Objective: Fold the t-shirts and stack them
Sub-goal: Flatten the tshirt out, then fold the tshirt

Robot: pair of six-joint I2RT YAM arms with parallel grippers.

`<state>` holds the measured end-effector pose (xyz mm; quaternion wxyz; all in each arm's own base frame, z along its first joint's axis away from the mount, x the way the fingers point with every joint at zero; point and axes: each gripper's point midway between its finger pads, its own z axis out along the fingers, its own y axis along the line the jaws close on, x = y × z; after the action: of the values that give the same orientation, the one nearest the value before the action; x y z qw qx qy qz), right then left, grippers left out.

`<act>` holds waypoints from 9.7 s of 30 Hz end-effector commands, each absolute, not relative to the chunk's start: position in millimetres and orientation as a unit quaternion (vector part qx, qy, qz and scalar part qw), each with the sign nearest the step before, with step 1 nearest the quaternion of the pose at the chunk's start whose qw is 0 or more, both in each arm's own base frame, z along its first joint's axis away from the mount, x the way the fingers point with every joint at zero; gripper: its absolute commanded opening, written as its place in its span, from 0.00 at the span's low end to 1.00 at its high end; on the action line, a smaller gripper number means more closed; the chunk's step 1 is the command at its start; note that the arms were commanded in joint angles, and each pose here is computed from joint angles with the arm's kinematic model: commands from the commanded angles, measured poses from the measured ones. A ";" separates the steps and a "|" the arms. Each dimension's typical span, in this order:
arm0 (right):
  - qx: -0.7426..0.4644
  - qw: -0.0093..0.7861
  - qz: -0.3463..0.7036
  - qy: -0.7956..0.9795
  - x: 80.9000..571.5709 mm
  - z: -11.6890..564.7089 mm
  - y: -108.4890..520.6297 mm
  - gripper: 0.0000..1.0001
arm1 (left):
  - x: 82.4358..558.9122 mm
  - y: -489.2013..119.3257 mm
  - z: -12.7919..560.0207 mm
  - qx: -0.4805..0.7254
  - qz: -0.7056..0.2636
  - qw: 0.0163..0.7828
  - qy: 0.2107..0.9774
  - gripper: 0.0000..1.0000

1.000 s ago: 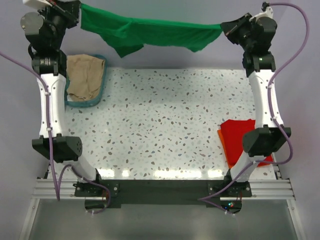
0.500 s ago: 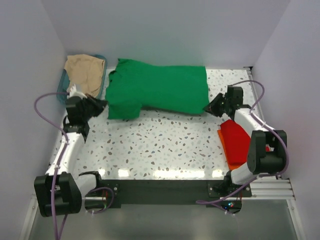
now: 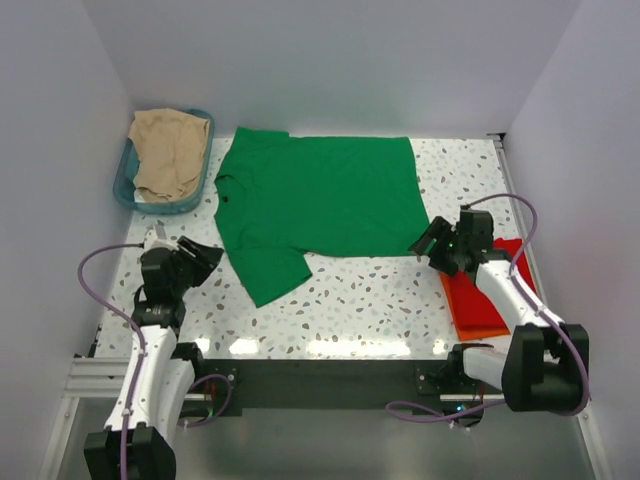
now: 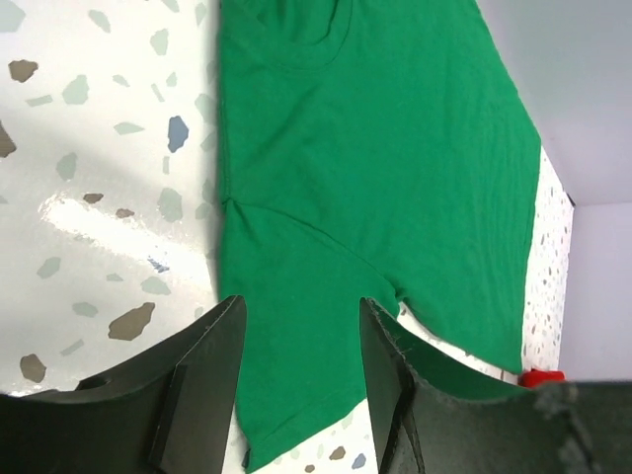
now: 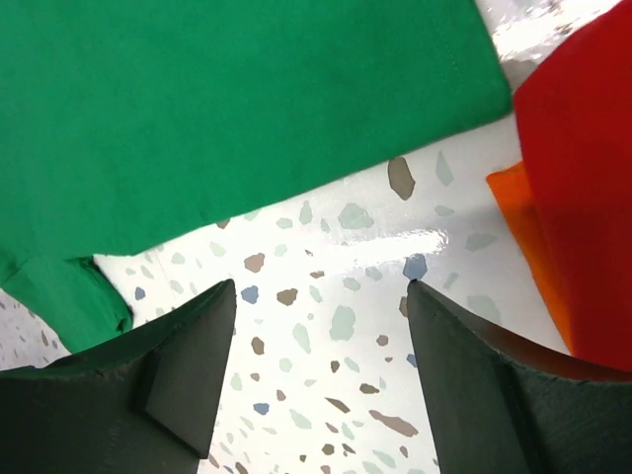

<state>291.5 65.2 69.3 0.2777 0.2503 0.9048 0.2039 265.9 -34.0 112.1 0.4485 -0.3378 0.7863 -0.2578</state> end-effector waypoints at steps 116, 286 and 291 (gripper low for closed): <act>0.260 0.283 0.170 0.908 406.3 91.4 53.1 0.00 | 386.7 -9.0 117.6 -0.400 -0.107 0.401 0.817 0.00; -0.120 0.210 0.281 0.929 216.0 38.5 424.6 0.41 | 187.2 -54.8 19.1 -0.395 -0.068 0.319 0.859 0.06; -0.116 0.207 0.289 0.927 216.6 46.0 430.0 0.09 | 200.1 -58.3 38.0 -0.380 -0.082 0.344 0.855 0.00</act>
<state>208.4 408.8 21.9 0.1899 -0.1216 0.9398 0.2566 180.8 -52.8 16.6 0.3056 -0.3958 0.8638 -0.0611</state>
